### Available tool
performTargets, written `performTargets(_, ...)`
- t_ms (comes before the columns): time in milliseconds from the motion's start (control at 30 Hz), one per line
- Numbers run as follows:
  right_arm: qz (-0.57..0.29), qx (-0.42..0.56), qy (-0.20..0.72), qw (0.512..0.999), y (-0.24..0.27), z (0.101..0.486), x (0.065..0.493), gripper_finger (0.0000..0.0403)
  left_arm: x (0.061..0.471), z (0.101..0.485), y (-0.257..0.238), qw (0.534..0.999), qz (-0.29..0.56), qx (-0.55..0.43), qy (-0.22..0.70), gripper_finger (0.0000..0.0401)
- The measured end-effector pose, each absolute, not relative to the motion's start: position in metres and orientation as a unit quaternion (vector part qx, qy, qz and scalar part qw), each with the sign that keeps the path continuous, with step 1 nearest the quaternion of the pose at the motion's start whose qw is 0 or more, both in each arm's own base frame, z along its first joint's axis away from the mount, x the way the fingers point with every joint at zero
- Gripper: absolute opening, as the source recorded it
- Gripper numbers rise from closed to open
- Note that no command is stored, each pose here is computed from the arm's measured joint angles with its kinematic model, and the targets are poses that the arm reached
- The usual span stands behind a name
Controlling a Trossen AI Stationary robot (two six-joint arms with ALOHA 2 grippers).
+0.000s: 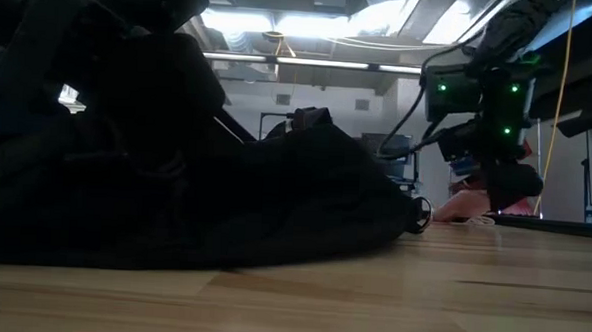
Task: Unpack backpack
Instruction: Remove the pink cellphone from the black backpack, then open the black backpack
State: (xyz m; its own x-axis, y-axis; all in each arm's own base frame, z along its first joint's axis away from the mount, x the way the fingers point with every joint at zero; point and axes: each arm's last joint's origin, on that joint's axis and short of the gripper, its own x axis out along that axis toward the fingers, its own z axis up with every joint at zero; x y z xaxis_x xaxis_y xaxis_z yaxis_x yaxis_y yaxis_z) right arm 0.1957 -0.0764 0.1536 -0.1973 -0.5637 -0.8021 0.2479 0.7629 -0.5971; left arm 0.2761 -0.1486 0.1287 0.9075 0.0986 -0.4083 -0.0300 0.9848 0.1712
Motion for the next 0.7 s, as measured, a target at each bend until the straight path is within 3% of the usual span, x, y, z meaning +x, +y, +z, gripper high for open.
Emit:
performTargets(200,-0.318,-0.103,0.704,0.626,-0.076,0.1545,0.1963,0.0248,0.2778,0.1292,-0.1458,0.974,0.038,0.077,0.21,0.031)
performTargets(500,-0.222,-0.03,0.718,0.658,-0.0701,0.1512,0.1985,0.0248,0.2778,0.1294,-0.1459,0.974,0.039,0.074,0.21,0.031)
performTargets(700,-0.221,-0.032,0.713,0.665,-0.0692,0.1511,0.2004,0.0248,0.2784,0.1294,-0.1448,0.974,0.041,0.073,0.21,0.031)
